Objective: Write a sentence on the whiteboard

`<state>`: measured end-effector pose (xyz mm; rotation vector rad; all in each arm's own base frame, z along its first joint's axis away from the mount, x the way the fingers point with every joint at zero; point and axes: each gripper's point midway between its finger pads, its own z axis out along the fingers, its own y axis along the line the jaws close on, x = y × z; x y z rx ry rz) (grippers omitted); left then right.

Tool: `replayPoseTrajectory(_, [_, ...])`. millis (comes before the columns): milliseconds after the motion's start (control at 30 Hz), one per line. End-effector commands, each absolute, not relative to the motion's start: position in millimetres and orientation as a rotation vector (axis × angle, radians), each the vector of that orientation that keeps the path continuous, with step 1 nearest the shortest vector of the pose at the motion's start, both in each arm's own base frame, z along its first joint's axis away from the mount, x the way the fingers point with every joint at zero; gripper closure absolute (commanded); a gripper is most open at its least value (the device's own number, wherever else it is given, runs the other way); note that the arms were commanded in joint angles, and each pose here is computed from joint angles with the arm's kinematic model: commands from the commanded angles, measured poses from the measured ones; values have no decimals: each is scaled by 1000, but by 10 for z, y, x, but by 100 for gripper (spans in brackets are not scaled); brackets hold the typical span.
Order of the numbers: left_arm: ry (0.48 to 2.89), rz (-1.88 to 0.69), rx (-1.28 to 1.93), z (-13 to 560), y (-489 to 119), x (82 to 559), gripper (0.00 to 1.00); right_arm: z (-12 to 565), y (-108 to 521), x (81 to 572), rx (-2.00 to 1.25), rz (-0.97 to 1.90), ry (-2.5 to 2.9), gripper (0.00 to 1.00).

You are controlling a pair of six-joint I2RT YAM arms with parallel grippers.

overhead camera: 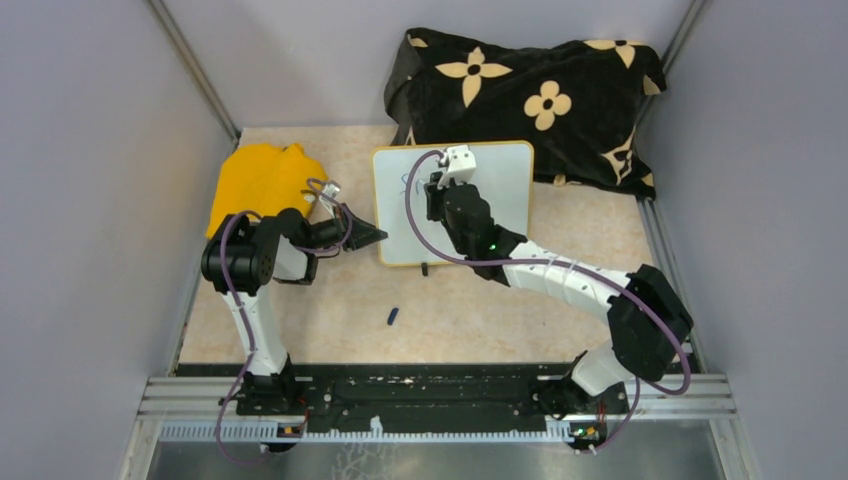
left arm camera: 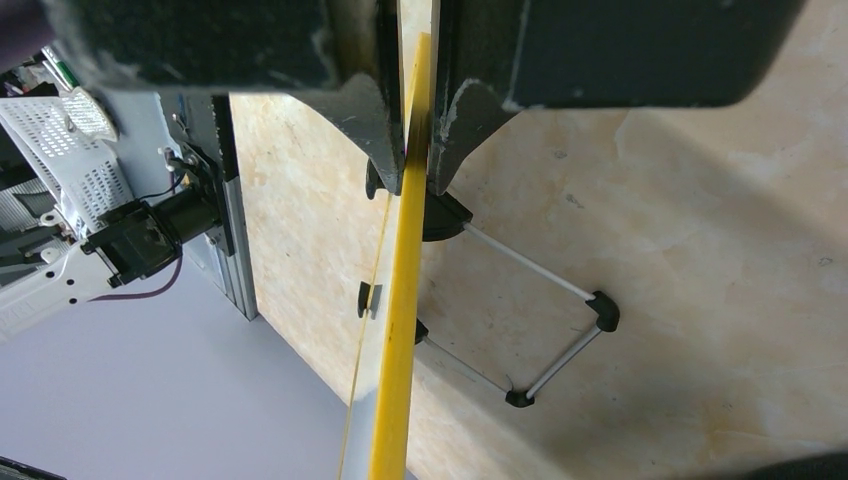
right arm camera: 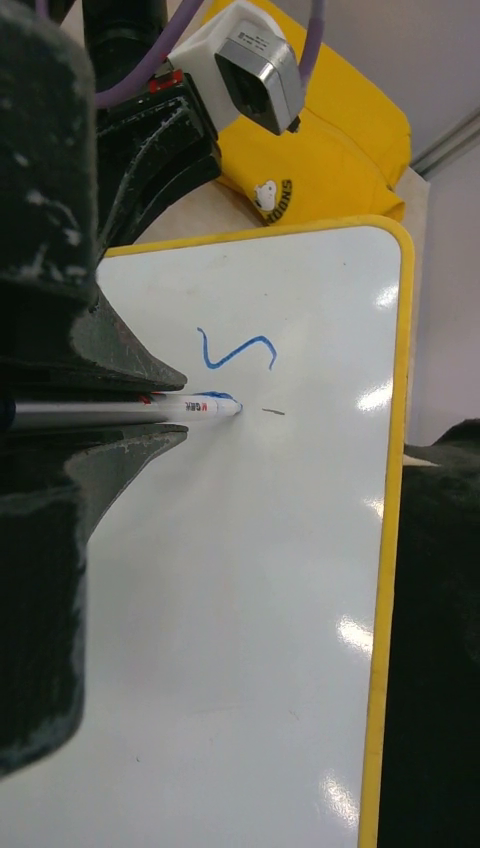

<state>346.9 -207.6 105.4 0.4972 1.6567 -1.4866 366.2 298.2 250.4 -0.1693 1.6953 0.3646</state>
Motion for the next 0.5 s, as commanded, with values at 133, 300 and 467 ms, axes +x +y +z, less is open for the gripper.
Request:
replayPoseTrajectory(133, [1642, -1475, 510, 1064, -2074, 3498, 100, 2702, 2890, 3791, -120, 352, 1658, 100])
replayPoseTrajectory(300, [1643, -1476, 509, 1058, -2075, 3497, 100, 2587, 2810, 3745, -116, 344, 1677, 100])
replayPoseTrajectory(467, [1645, -1477, 508, 1054, -2072, 3494, 100, 2512, 2777, 3676, -127, 357, 1686, 100])
